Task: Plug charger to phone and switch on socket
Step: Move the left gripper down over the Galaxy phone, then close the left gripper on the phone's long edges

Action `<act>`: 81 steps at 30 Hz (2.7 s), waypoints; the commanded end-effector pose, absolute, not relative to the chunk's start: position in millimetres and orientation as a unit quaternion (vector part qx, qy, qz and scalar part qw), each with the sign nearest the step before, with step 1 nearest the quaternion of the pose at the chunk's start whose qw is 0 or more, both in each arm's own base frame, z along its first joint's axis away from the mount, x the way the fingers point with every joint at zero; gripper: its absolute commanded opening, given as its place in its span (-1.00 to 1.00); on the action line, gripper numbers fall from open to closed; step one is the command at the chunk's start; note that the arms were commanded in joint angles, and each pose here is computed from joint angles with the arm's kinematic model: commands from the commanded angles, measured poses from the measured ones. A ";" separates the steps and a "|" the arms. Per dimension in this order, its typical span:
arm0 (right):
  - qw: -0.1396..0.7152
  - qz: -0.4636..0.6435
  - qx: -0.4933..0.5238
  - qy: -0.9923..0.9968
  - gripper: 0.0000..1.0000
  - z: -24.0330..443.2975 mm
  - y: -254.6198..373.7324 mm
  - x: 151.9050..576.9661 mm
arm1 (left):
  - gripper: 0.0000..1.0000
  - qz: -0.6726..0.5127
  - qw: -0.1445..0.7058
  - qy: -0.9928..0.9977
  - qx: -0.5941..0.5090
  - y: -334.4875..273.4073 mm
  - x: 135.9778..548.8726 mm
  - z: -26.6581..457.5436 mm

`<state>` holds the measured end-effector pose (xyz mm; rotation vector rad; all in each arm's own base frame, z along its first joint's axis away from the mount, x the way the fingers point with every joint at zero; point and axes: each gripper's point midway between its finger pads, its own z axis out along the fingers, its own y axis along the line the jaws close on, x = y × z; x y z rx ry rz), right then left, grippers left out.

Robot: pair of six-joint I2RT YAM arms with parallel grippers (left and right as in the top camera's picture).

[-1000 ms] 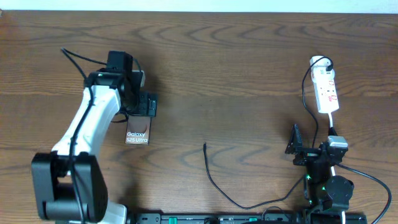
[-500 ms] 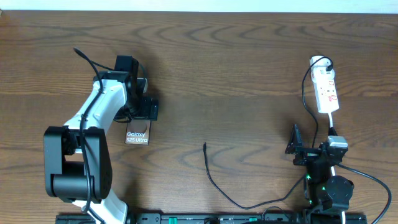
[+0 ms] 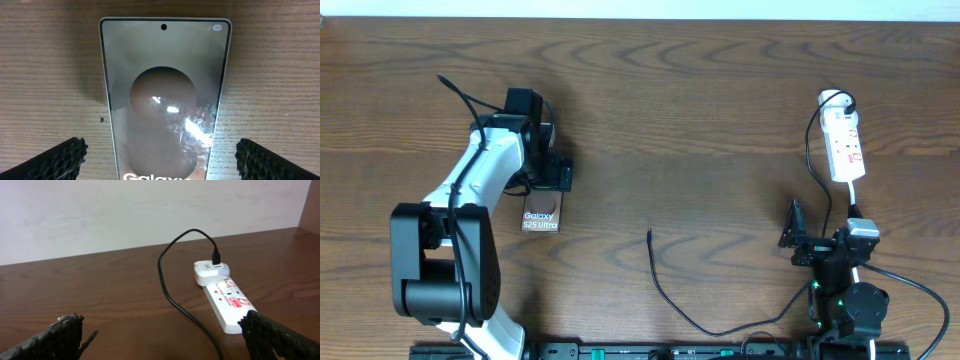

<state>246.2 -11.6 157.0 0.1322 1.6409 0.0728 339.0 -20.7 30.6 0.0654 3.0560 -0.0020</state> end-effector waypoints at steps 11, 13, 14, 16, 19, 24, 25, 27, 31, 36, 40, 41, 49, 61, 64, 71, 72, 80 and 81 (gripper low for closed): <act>0.680 0.027 0.057 0.731 0.99 156.6 -12.2 245.9 | 0.95 0.004 0.029 0.999 0.014 -18.3 322.5 5.9; 0.680 0.027 0.057 0.731 0.98 156.6 -12.2 245.9 | 0.96 0.004 0.032 0.999 0.014 -18.3 323.3 4.5; 0.680 0.027 0.057 0.731 0.98 156.6 -12.2 245.9 | 0.96 0.004 0.032 0.999 0.014 -18.4 323.4 4.3; 0.679 0.027 0.057 0.731 0.98 156.5 -12.3 245.9 | 0.96 0.004 0.034 0.999 0.014 -18.4 324.5 4.3; 0.680 0.027 0.057 0.731 0.98 156.6 -12.2 245.9 | 0.96 0.003 0.037 0.999 0.014 -18.6 325.5 4.0; 0.680 0.027 0.057 0.731 0.99 156.6 -12.3 245.9 | 0.96 -0.025 0.040 0.999 0.015 -28.3 323.9 -1.1; 0.679 0.027 0.057 0.731 0.99 156.5 -12.3 245.9 | 0.96 -0.025 0.039 0.999 0.015 -28.1 322.6 -2.9; 0.680 0.027 0.057 0.731 0.99 156.6 -12.2 245.9 | 0.96 -0.025 0.037 0.999 0.015 -27.9 319.5 -6.4; 0.680 0.027 0.057 0.731 0.99 156.6 -12.3 245.9 | 0.96 -0.025 0.036 0.999 0.015 -27.8 318.6 -7.4; 0.679 0.027 0.057 0.731 0.99 156.5 -12.2 245.9 | 0.96 -0.025 0.036 0.999 0.015 -27.7 318.6 -7.4; 0.679 0.027 0.057 0.731 0.99 156.5 -12.3 245.9 | 0.96 -0.025 0.036 0.999 0.015 -27.7 318.5 -7.4; 0.679 0.027 0.057 0.731 0.99 156.5 -12.2 245.9 | 0.95 -0.024 0.036 0.999 0.015 -27.7 318.5 -7.4; 0.679 0.027 0.057 0.731 0.99 156.5 -12.2 245.9 | 0.96 -0.016 0.035 0.999 0.015 -24.7 317.7 -7.6; 0.679 0.027 0.057 0.731 0.98 156.5 -12.2 245.9 | 0.96 -0.003 0.028 1.000 0.014 -20.3 314.3 -7.9; 0.680 0.027 0.057 0.731 0.98 156.6 -12.2 245.9 | 0.96 -0.003 0.027 1.000 0.014 -20.2 314.2 -7.9; 0.680 0.027 0.057 0.731 0.99 156.6 -12.2 245.9 | 0.96 -0.003 0.027 1.000 0.014 -20.2 313.8 -8.2; 0.680 0.027 0.057 0.731 0.99 156.6 -12.3 245.9 | 0.96 -0.003 0.026 1.000 0.014 -20.2 313.0 -8.7; 0.679 0.027 0.057 0.731 0.98 156.5 -12.3 245.9 | 0.96 -0.003 0.022 1.000 0.014 -19.8 309.1 -12.2; 0.680 0.027 0.057 0.731 0.99 156.6 -12.2 245.9 | 0.96 -0.003 0.022 1.000 0.014 -19.8 309.1 -12.2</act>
